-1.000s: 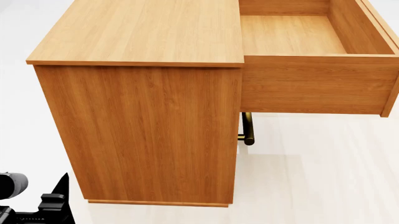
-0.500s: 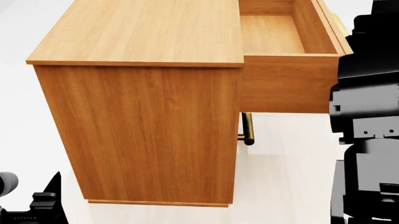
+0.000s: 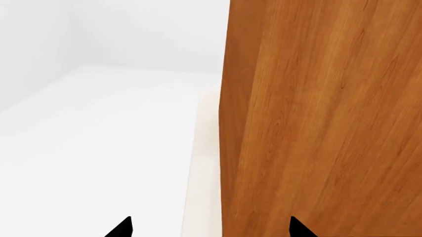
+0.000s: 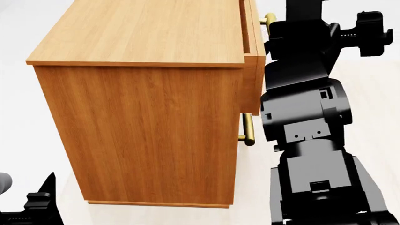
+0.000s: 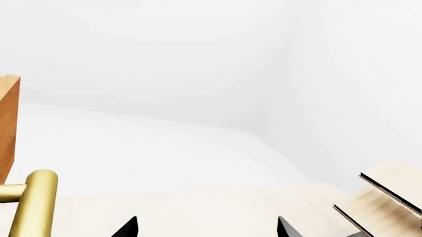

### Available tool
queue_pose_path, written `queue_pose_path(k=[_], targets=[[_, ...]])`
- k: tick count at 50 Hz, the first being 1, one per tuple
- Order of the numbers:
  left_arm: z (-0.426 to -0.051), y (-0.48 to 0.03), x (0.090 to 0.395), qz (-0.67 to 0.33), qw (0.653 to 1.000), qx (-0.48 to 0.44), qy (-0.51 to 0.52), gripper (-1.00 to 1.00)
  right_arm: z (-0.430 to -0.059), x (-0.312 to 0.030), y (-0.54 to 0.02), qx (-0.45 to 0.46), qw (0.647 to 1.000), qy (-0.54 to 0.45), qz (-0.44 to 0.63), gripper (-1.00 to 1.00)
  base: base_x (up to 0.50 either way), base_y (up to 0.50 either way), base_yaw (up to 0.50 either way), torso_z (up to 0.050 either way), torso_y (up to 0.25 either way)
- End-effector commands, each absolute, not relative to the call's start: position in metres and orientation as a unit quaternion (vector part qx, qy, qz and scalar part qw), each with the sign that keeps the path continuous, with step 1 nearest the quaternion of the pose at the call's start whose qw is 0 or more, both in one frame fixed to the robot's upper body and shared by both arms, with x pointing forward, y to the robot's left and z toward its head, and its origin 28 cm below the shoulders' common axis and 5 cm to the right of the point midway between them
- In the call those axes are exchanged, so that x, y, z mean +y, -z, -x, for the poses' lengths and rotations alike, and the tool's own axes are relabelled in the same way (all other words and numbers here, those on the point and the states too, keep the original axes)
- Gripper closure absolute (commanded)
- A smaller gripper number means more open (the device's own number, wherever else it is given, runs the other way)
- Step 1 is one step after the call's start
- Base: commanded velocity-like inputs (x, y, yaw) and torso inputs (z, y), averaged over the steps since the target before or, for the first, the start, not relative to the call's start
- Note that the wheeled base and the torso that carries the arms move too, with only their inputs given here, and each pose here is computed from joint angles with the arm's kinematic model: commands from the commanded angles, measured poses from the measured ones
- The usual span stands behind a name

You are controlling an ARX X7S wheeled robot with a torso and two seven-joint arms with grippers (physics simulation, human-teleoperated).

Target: Close the top drawer of the cabinet.

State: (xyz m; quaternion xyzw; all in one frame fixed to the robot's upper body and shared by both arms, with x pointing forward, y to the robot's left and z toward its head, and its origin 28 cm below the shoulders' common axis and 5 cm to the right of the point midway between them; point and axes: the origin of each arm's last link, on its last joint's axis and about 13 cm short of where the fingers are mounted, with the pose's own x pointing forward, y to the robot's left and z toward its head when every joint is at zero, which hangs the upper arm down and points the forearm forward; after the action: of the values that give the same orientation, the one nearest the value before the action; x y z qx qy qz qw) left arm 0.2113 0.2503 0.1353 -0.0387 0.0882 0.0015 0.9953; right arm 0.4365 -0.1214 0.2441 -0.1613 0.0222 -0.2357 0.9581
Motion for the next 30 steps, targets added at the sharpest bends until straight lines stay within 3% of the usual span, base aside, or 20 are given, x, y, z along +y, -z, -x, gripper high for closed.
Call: queue_pose_path(k=[1, 22, 30], targets=[[-0.212, -0.132, 0.252, 0.039, 0.995, 0.093, -0.004, -1.00, -0.434, -0.084, -0.214, 0.043, 0.973, 0.171, 0.146, -1.00, 0.00, 0.00, 0.00, 0.000, 0.000], [-0.208, -0.128, 0.264, 0.050, 0.994, 0.090, -0.022, -1.00, -0.416, -0.025, -0.182, 0.046, 0.982, 0.080, 0.164, -1.00, 0.00, 0.00, 0.00, 0.000, 0.000], [-0.209, -0.128, 0.264, 0.049, 0.995, 0.079, -0.022, -1.00, -0.420, -0.027, -0.181, 0.006, 0.993, 0.045, 0.105, -1.00, 0.00, 0.00, 0.00, -0.002, 0.000]])
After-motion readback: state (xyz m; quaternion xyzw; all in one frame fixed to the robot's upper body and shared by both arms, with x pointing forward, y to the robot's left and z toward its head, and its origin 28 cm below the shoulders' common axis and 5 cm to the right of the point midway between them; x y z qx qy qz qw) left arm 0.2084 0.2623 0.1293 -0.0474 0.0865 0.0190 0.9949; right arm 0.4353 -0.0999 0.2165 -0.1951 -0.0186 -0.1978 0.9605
